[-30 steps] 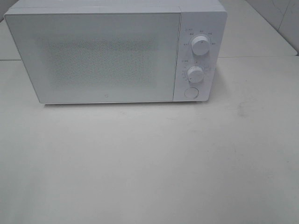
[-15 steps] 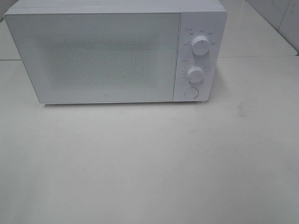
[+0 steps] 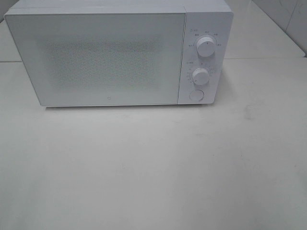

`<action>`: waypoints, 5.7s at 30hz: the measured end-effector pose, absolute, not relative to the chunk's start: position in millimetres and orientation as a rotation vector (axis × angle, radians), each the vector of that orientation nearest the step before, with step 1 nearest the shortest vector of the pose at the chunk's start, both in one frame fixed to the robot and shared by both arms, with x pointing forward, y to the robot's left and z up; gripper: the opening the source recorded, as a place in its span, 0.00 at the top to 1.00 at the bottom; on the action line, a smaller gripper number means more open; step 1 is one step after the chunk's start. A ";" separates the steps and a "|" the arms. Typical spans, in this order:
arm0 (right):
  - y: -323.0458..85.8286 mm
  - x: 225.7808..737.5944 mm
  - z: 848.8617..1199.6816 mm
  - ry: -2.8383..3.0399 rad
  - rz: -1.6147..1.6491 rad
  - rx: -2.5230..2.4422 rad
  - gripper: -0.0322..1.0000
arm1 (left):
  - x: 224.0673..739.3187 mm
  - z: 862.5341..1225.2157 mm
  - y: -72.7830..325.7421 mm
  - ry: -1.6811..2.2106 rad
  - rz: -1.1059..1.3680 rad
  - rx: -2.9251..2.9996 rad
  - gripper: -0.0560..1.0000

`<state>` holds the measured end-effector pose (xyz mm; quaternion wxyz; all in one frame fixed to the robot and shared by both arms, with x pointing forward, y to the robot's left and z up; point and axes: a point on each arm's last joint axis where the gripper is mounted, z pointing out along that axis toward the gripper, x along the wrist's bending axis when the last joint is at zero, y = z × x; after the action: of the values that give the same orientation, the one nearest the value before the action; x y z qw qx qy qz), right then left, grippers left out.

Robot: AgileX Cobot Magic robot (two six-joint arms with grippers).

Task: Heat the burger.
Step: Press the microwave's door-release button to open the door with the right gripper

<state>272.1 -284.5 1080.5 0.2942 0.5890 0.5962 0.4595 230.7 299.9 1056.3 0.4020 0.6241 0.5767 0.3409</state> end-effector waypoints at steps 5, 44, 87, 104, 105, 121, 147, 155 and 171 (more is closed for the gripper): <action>-283.8 293.0 1086.3 1.561 1.229 1.542 0.23 | 230.7 1056.3 299.9 1.458 0.862 1.577 0.01; -290.4 407.0 993.4 1.302 1.197 1.501 0.23 | 230.7 1056.3 299.9 1.456 0.863 1.580 0.01; -178.8 428.2 912.7 1.554 1.073 1.374 0.24 | 230.7 1056.3 299.9 1.456 0.863 1.580 0.01; -179.0 428.2 912.6 1.324 1.290 1.709 0.24 | 230.7 1056.3 299.9 1.456 0.863 1.580 0.01; -179.0 428.2 912.6 1.245 1.351 1.802 0.24 | 230.7 1056.3 299.9 1.456 0.863 1.580 0.01; -179.0 428.2 912.6 0.369 1.775 2.493 0.57 | 230.7 1056.3 299.9 1.456 0.863 1.580 0.01; -163.5 447.6 899.5 0.018 1.792 2.613 0.95 | 230.7 1056.3 299.9 1.456 0.863 1.580 0.01; -146.9 467.2 890.4 -0.025 1.769 2.630 0.95 | 230.7 1056.3 299.9 1.456 0.863 1.580 0.01; -142.5 517.0 878.4 -0.140 1.716 2.642 0.95 | 230.7 1056.3 299.9 1.456 0.863 1.580 0.01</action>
<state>517.0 -142.5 878.4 -0.0058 0.8379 -0.0443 0.5441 230.7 299.9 1056.3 0.4015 0.6250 0.5758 0.3416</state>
